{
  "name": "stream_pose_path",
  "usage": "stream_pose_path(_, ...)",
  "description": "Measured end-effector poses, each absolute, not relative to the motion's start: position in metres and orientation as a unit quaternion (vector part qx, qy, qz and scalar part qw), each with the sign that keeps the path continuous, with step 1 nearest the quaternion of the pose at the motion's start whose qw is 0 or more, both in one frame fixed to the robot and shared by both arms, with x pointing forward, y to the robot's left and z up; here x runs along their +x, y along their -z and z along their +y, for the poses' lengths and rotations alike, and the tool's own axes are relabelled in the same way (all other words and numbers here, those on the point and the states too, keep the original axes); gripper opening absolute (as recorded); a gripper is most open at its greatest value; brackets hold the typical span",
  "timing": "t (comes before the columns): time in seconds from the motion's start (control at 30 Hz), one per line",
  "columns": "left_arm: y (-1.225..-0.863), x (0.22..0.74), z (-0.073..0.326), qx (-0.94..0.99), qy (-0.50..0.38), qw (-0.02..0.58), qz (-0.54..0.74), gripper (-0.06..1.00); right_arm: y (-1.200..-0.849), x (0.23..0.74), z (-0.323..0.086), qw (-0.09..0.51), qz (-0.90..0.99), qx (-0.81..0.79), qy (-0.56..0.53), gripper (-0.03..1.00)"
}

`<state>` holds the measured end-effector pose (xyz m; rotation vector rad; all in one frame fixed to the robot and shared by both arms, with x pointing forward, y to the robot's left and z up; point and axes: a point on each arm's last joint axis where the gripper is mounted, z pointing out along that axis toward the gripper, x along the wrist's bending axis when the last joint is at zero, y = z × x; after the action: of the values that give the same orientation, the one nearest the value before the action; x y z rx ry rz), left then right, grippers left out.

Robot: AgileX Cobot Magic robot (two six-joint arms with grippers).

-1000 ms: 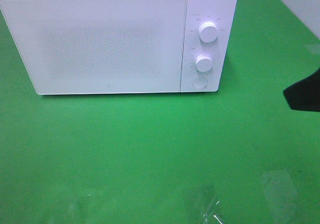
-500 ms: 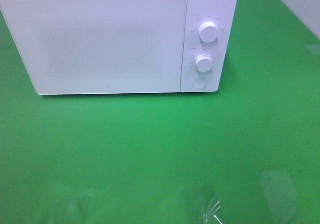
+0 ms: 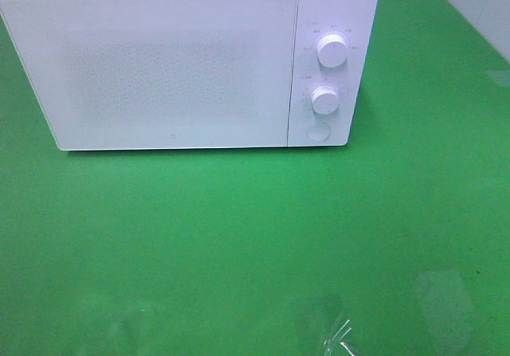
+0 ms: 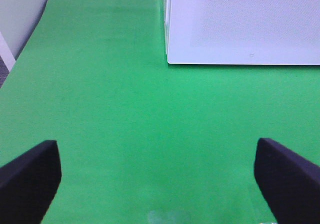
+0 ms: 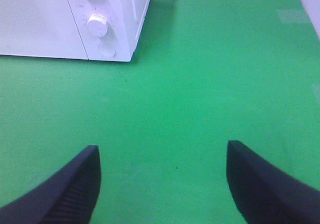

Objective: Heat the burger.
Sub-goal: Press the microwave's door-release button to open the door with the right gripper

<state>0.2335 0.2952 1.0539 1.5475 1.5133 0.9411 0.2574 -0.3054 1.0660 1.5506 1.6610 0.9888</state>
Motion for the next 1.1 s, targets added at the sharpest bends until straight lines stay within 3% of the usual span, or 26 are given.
stream_pose_path(0.33, -1.054, 0.233, 0.295, 0.606, -0.369, 0.381, 0.593, 0.97, -1.067, 0.233, -0.311, 0.375, 0.577, 0.597, -0.413, 0.68)
stream_pose_path(1.1, -1.054, 0.233, 0.295, 0.606, -0.369, 0.381, 0.593, 0.97, -1.052, 0.231, -0.312, 0.347, 0.593, 0.624, -0.373, 0.67)
